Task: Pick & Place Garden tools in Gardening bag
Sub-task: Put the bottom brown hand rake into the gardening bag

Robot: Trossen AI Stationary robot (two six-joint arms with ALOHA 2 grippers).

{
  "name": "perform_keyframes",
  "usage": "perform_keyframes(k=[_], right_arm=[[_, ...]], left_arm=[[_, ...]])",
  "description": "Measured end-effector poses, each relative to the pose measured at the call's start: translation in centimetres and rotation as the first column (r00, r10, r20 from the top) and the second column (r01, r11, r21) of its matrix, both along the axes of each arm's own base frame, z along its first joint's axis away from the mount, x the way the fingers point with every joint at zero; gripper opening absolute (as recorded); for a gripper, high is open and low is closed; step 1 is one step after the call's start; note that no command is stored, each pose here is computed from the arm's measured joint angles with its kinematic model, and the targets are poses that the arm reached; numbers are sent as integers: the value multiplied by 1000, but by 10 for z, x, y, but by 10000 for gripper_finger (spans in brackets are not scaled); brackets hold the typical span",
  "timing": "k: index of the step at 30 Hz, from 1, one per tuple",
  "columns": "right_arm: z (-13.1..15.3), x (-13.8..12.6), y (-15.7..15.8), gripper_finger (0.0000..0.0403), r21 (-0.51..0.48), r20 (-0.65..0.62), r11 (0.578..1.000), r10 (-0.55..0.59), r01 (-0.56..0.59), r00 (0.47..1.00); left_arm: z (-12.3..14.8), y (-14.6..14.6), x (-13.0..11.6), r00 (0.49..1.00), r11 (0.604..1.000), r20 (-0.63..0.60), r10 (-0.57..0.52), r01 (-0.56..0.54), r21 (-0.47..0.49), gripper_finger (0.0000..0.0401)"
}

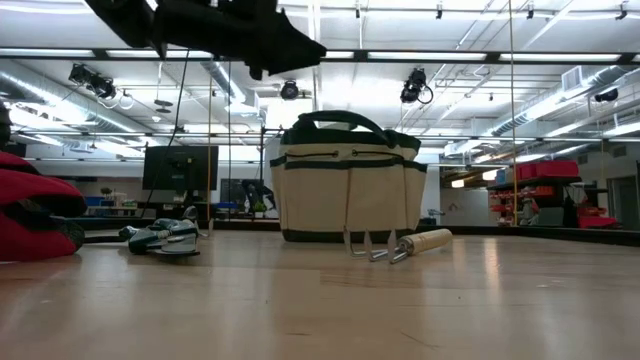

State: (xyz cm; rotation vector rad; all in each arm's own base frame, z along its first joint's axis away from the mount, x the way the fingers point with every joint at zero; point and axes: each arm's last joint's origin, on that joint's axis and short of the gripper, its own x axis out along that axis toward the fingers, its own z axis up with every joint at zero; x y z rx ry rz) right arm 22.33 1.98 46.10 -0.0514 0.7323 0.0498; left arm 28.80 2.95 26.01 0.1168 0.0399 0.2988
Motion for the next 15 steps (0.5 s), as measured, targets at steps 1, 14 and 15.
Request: perform_keyframes(k=[1, 14, 15], right_arm=[[0, 0, 0, 135, -8, 1, 1000, 0, 0, 1000], [0, 0, 2, 135, -69, 4, 998, 6, -6, 1000], [0, 0, 3, 135, -77, 5, 997, 4, -3, 1000]], left_arm=[[3, -1, -2, 1000, 1000, 3, -4, 4, 0, 162], [20, -15, -21, 999, 999, -7, -49, 49, -1, 126], [20, -16, -21, 999, 999, -11, -52, 52, -1, 126]])
